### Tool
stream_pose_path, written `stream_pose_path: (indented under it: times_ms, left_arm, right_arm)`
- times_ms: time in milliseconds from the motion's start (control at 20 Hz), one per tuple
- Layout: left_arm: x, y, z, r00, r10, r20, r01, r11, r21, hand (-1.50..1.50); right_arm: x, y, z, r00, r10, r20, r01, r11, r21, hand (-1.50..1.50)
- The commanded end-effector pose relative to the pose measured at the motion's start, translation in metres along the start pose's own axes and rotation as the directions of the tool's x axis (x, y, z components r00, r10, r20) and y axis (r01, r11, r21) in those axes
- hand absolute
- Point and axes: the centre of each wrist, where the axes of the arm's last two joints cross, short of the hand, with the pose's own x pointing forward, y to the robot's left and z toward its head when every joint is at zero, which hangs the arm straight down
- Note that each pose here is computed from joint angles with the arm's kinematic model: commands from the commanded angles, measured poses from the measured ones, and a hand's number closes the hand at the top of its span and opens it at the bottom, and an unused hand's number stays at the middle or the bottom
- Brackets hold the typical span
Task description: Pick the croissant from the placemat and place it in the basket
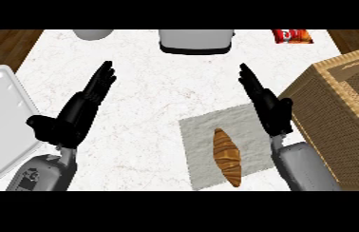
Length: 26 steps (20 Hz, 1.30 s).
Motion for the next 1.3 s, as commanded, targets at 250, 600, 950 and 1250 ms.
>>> stream_pose_path:
  times_ms: [250,600,950,1250]
  left_arm:
    - [-0.021,0.035,0.035,0.999,0.043,0.0,-0.04,0.928,0.37,0.0]
    - [-0.034,-0.004,0.033,0.992,0.123,-0.024,-0.109,0.945,0.308,0.0]
    - [-0.032,0.01,0.044,0.996,0.091,-0.006,-0.083,0.931,0.355,0.0]
    - [-0.034,0.013,0.049,0.996,0.087,-0.015,-0.076,0.933,0.352,0.0]
  right_arm:
    - [0.038,-0.013,0.074,0.974,0.018,0.226,0.041,0.966,-0.255,1.5]
    - [0.027,0.131,0.096,0.949,0.22,0.226,-0.162,0.954,-0.252,-1.5]
    - [0.009,0.085,0.102,0.855,0.498,-0.143,-0.499,0.717,-0.486,-1.5]
    - [0.023,0.051,0.119,0.607,0.669,-0.43,-0.793,0.545,-0.272,-1.5]
